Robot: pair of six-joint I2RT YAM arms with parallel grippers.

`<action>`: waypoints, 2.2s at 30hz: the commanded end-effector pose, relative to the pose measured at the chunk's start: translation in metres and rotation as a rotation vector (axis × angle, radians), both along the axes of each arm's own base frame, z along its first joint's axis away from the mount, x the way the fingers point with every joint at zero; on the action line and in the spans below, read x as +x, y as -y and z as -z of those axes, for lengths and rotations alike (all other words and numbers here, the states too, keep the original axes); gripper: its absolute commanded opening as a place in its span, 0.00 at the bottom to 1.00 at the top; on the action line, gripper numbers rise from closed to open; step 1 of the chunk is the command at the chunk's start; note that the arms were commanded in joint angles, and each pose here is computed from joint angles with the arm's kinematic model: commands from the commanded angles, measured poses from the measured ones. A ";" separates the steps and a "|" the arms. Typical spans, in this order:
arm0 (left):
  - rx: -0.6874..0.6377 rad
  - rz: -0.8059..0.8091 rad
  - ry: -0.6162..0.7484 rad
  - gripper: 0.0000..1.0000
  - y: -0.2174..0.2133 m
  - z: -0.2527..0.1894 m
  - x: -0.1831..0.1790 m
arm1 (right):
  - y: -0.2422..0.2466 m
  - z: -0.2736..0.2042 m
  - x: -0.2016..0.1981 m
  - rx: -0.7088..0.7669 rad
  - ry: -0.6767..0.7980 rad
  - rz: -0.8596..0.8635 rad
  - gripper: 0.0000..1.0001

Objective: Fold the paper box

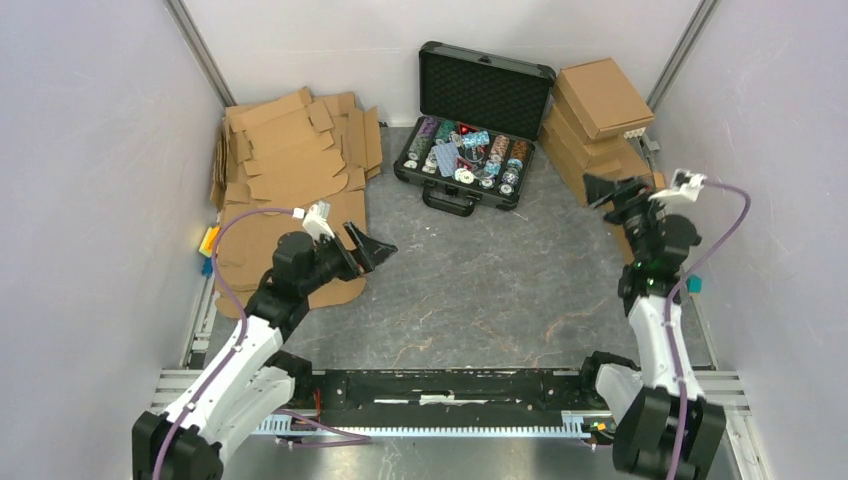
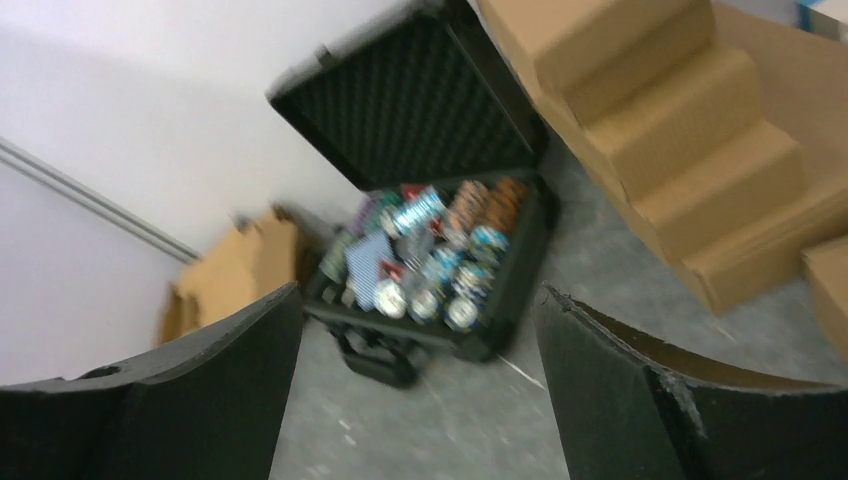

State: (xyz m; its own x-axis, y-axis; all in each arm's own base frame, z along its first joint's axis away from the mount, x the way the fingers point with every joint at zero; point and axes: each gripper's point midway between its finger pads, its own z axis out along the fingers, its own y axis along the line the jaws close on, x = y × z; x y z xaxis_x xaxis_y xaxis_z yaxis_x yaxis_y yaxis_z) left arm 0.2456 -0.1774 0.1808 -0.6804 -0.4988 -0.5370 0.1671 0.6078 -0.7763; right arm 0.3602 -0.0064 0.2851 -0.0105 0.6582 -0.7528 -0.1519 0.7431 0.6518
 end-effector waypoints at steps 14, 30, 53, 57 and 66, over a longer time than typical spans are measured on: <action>0.680 -0.305 0.606 1.00 -0.057 -0.001 0.050 | 0.025 0.152 -0.080 -0.706 0.034 0.276 0.98; 0.816 -0.555 0.458 0.96 -0.178 0.065 0.107 | 0.027 0.179 -0.082 -0.854 -0.023 0.292 0.97; 0.843 -0.467 0.459 1.00 -0.174 0.091 0.135 | 0.024 0.199 -0.065 -0.940 -0.143 0.312 0.98; 0.843 -0.470 0.460 1.00 -0.175 0.091 0.135 | 0.017 0.198 -0.065 -0.956 -0.116 0.274 0.98; 0.842 -0.470 0.460 1.00 -0.174 0.091 0.135 | 0.016 0.198 -0.063 -0.960 -0.116 0.266 0.98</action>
